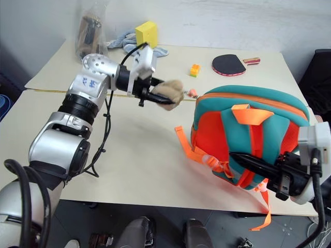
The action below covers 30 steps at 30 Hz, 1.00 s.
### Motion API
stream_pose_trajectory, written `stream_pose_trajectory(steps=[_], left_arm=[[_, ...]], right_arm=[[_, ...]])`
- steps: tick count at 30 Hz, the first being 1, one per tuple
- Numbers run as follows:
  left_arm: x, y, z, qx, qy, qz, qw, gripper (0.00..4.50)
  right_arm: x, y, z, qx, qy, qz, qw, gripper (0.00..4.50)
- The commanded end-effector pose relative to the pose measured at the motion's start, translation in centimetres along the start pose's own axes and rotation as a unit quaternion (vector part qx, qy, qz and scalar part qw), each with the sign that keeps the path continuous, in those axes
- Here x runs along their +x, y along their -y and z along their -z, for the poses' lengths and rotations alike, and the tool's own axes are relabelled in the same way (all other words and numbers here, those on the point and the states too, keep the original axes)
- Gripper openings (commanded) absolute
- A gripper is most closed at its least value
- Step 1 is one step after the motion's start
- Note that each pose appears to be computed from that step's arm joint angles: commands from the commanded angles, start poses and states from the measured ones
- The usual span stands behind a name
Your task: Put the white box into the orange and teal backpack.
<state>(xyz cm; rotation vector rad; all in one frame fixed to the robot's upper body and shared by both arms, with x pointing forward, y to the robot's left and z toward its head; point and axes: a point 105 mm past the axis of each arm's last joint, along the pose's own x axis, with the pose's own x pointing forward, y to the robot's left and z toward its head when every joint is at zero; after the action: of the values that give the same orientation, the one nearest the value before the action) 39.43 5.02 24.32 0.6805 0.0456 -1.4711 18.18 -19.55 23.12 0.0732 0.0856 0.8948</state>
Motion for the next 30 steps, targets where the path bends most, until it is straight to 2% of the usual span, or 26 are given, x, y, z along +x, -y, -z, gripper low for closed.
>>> stream_pose_trajectory(steps=[1,7,12,14,19,22,23,25,27,30], left_arm=[[1.2,1.2,3.8,-0.003,-0.047,0.001,0.999,1.64],[6.8,3.8,5.4,-0.011,-0.039,0.022,0.999,1.64],[8.5,4.2,4.3,-0.041,0.001,0.019,0.999,1.64],[7.9,4.2,4.2,-0.064,0.013,0.022,0.998,1.64],[4.6,4.1,4.5,-0.111,0.036,0.03,0.993,3.32],[1.8,5.2,7.3,-0.097,-0.019,0.035,0.994,4.32],[0.8,5.9,8.3,-0.083,-0.041,0.045,0.995,4.5],[-1.3,7.0,9.4,-0.095,-0.05,0.059,0.992,4.5],[-3.9,7.1,9.3,-0.115,-0.039,0.054,0.991,4.5],[-8.5,6.7,7.7,-0.132,-0.019,0.029,0.991,4.5]], right_arm=[[-0.8,0.3,-0.2,-0.02,0.008,0.022,1.0,0.0],[-1.1,1.1,0.0,-0.034,-0.001,0.041,0.999,0.0],[-1.0,2.4,0.9,-0.059,-0.025,0.073,0.995,0.0],[-1.0,2.7,1.6,-0.026,-0.033,0.071,0.997,0.68],[-1.9,3.7,2.8,-0.031,-0.083,0.078,0.993,2.25],[-4.3,5.0,1.9,-0.008,-0.068,0.099,0.993,3.29],[-5.2,5.4,1.7,-0.002,-0.065,0.106,0.992,3.63],[-7.1,5.7,2.0,0.008,-0.084,0.114,0.99,4.38],[-9.6,5.8,1.9,0.019,-0.103,0.128,0.986,4.47],[-13.5,6.9,0.0,0.014,-0.102,0.174,0.979,4.47]])
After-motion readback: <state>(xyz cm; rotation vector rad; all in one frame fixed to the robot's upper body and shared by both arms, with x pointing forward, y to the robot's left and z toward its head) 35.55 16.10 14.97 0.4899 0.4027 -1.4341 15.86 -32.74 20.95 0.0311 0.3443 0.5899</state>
